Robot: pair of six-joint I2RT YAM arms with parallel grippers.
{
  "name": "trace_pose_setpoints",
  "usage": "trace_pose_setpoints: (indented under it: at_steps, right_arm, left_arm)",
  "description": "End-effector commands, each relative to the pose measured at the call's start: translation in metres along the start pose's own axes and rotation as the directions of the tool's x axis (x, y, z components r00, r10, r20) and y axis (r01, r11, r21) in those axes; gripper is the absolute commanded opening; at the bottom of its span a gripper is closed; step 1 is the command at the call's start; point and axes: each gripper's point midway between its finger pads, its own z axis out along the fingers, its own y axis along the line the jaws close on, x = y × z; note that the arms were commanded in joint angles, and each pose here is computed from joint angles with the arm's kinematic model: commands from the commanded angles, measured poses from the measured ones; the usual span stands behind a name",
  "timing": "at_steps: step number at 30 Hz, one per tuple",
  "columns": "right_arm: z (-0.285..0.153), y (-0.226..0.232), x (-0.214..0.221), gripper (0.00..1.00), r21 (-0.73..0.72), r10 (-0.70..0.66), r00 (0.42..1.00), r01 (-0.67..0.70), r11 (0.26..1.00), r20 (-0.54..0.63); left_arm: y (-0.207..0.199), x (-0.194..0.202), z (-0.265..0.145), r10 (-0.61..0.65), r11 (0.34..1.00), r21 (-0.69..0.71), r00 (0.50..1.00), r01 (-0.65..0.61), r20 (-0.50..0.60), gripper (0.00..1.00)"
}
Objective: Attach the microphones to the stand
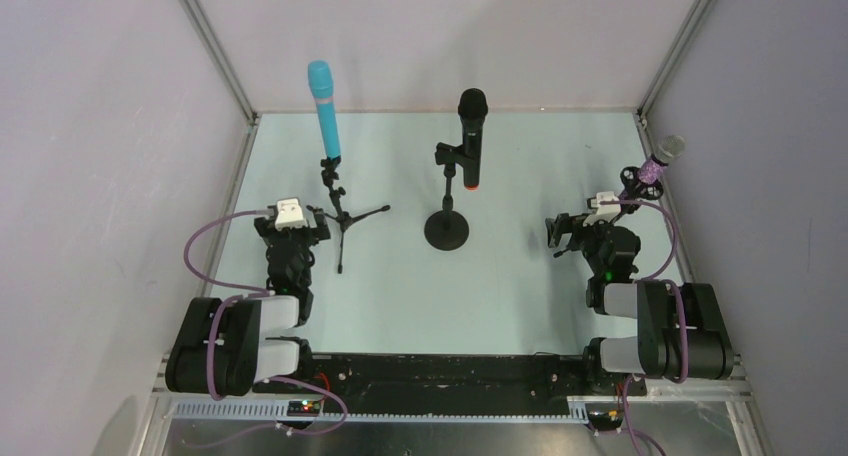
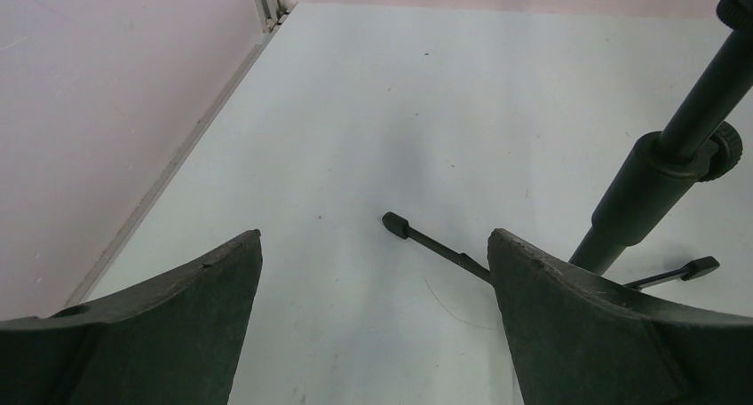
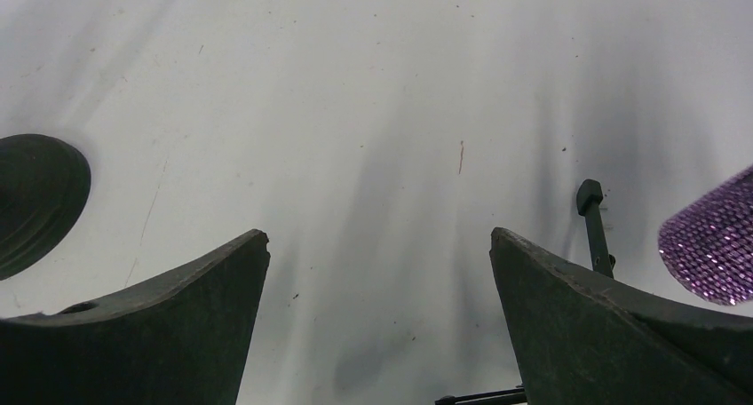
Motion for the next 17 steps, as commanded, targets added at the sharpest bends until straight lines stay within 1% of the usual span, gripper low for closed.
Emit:
trace_pose_setpoints:
  at_steps: [1,17]
  right_arm:
    - [0.0070,-0.0058,-0.0185,0.99,0.020,-0.002,0.999,0.001,1.000,0.053]
    - [0.0072,-0.0063,-0.0186,0.99,0.018,-0.002,0.999,0.001,1.000,0.052]
  left_arm:
    - [0.0054,-0.0154,0.0065,-0.021,0.999,-0.031,0.999,0.023,0.046,1.00]
    - [0.0063,-0.0148,0.0062,-0.023,0.999,-0.036,0.999,0.024,0.045,1.00]
